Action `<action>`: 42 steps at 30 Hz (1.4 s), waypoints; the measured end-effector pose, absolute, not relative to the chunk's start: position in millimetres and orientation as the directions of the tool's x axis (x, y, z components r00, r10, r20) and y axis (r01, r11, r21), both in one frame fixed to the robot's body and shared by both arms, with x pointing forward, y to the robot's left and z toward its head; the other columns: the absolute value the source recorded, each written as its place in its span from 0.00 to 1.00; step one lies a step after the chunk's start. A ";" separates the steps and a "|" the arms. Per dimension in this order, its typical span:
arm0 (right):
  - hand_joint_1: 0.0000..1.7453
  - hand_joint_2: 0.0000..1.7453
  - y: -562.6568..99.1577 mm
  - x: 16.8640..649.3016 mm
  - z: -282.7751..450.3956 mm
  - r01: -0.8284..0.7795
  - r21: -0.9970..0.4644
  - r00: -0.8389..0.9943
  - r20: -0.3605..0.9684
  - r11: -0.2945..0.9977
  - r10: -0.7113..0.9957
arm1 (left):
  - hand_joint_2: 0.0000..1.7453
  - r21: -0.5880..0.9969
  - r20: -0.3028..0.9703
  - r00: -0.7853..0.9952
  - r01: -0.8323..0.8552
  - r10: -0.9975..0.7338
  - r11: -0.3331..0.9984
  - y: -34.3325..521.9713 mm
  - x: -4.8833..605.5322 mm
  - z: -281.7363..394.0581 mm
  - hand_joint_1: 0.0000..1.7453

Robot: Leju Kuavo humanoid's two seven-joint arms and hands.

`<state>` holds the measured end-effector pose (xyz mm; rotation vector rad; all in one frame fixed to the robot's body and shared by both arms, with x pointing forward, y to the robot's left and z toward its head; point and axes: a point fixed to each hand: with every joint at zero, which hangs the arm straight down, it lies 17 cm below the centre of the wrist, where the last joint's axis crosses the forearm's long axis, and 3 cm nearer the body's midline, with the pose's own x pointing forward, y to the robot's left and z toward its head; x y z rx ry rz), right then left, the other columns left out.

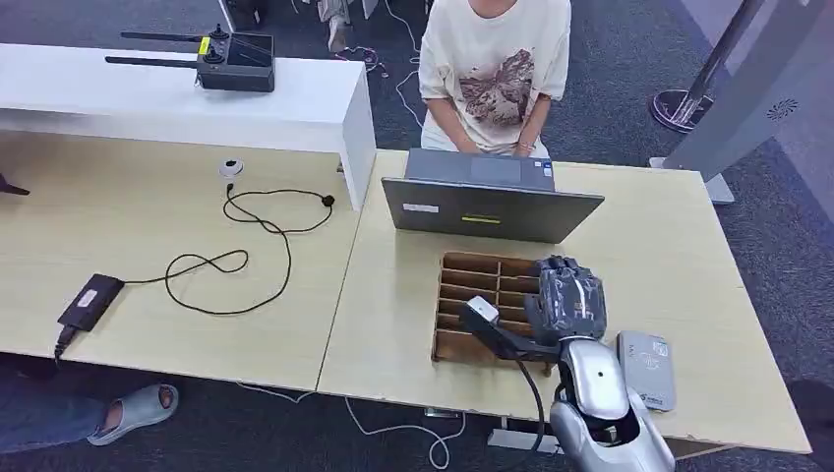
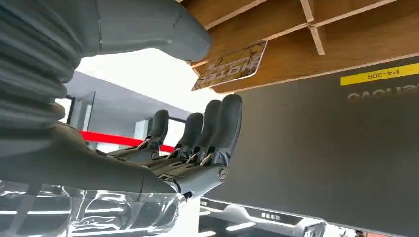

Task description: Pass the card to the sensor for recognition and then transmit it.

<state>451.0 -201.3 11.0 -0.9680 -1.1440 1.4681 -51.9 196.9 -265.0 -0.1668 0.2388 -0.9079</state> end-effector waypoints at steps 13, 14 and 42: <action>0.48 1.00 -198.2 452.0 7.0 -0.236 -0.970 -0.190 -0.017 -0.062 0.982 | 0.00 -0.255 -0.136 0.587 0.758 -0.798 0.601 196.8 -53.6 -264.1 0.00; 0.48 1.00 -197.6 452.2 7.2 -0.236 -0.970 -0.190 -0.017 -0.062 0.982 | 0.00 -0.256 -0.136 0.586 0.758 -0.799 0.600 196.9 -53.8 -264.0 0.00; 0.44 1.00 -192.9 457.5 9.3 -0.234 -0.970 -0.194 -0.023 -0.069 0.981 | 0.00 -0.253 -0.129 0.584 0.762 -0.801 0.596 200.5 -53.1 -264.9 0.00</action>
